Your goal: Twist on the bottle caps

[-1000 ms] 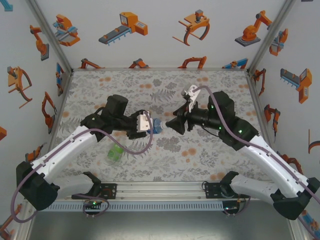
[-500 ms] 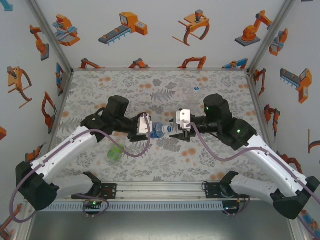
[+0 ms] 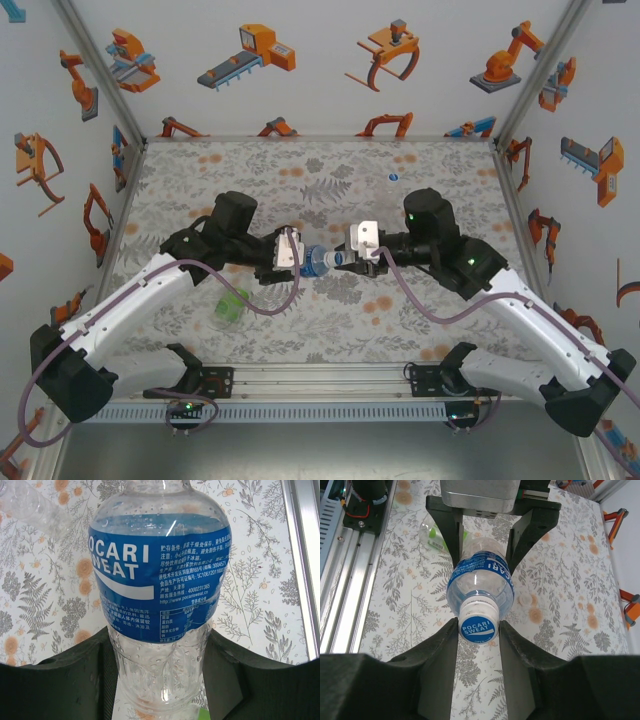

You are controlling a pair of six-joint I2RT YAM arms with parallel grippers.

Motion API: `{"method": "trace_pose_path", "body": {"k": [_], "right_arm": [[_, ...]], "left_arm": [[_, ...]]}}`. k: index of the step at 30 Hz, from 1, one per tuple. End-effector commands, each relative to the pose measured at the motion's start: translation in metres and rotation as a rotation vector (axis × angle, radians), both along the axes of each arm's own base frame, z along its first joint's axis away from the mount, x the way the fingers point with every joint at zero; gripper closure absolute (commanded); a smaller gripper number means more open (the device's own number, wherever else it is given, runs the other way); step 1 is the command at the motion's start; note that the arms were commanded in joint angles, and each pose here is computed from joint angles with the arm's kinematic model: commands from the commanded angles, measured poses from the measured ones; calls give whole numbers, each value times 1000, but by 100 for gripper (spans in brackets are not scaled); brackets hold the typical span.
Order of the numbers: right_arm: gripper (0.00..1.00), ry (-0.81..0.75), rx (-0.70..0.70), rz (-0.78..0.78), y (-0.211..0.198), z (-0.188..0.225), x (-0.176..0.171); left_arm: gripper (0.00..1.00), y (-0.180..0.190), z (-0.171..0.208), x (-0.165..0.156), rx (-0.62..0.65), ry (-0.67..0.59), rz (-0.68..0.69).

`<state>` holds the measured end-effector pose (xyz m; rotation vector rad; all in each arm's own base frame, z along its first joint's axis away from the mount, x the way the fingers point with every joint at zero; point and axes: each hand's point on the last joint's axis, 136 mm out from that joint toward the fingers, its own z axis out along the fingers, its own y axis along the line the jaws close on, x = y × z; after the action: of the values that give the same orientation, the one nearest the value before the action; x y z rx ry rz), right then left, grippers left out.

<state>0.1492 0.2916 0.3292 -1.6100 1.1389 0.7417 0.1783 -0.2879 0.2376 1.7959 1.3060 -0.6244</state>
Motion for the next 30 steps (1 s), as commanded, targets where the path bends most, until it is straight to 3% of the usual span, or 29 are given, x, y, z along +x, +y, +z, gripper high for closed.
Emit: {"method": "trace_pose_path", "body": {"k": [1,5,10,15,21,25,30], "right_arm": [[65,-5,23,22,5,1,-1],[82,73,60,-84,7,6,14],[100,432,121,-312,8,-3,38],[100,913,228,-687,-4,-27,73],[100,1425,280,-1080,-28,-73,86],[100,1643,331,-1068,-20,-82,91],[100,1655,317,-1036,-14,-77,98]], "left_arm": [[100,-1,16,-9,-36,-16,-38],[100,-1,15,-8,-34,-15,-36],[100,-1,13,3,-20,-32,13],[100,-3,11,14,-17,-64,48],[100,-5,8,23,-11,-77,76],[100,-7,6,26,-10,-81,73],[100,-7,-2,29,16,-88,75]]}}
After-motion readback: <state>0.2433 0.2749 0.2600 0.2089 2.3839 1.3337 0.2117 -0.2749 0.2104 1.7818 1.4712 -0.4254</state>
